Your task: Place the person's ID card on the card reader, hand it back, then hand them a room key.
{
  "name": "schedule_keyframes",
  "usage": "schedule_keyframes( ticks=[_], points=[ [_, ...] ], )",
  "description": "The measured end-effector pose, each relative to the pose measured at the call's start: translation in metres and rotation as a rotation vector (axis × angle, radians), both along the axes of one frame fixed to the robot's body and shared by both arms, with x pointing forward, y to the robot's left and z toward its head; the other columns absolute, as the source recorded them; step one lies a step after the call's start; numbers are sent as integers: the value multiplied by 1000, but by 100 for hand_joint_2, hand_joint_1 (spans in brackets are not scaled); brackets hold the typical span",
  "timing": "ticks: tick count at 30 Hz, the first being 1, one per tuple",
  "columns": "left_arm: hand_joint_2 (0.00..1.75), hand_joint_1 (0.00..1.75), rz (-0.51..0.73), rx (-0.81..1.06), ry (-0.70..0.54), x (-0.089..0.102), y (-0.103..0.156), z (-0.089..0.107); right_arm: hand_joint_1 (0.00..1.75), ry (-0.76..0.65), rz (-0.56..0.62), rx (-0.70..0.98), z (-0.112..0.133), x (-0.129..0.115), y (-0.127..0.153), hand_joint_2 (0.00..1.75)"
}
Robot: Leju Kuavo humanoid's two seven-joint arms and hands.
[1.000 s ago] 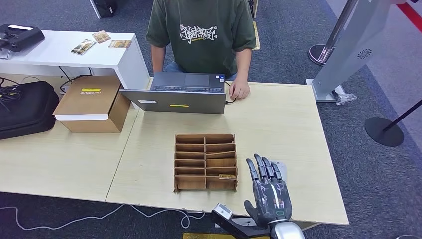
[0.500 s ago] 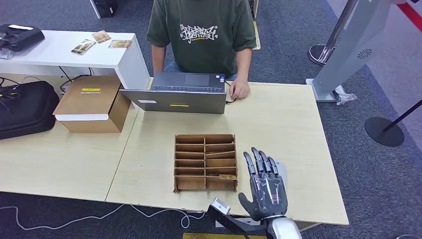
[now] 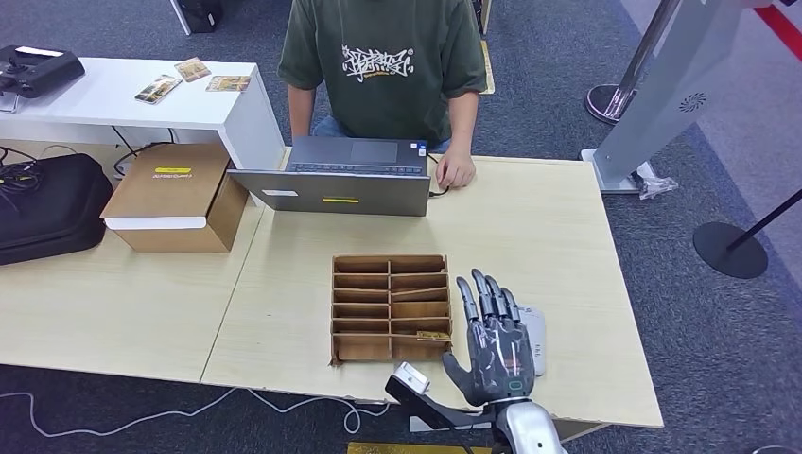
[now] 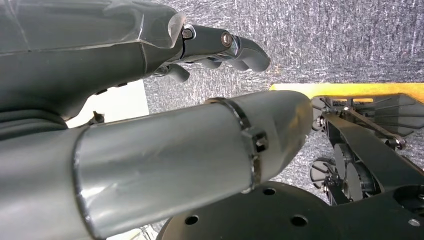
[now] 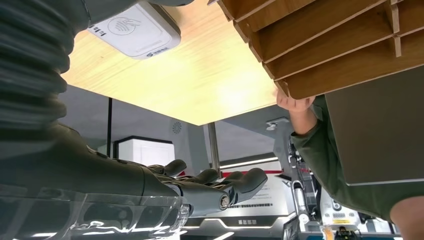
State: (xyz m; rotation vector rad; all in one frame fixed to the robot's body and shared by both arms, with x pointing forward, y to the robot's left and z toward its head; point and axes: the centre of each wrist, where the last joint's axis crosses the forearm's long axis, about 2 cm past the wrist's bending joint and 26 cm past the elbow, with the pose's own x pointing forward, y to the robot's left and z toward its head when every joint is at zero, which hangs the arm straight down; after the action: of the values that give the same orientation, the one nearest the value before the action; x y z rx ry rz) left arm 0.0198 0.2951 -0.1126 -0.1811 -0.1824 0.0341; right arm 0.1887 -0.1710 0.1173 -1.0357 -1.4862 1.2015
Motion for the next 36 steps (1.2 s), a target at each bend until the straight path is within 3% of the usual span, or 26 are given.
schedule_keyframes(
  ticks=[14, 36],
  points=[
    [0, 0, 5, 20, 0, 3, 9, 0, 0, 117, 61, -46, -17, -3, 9, 175],
    [0, 0, 8, 18, 4, 3, 10, 0, 0, 64, 112, 12, -32, 20, 15, 175]
  ],
)
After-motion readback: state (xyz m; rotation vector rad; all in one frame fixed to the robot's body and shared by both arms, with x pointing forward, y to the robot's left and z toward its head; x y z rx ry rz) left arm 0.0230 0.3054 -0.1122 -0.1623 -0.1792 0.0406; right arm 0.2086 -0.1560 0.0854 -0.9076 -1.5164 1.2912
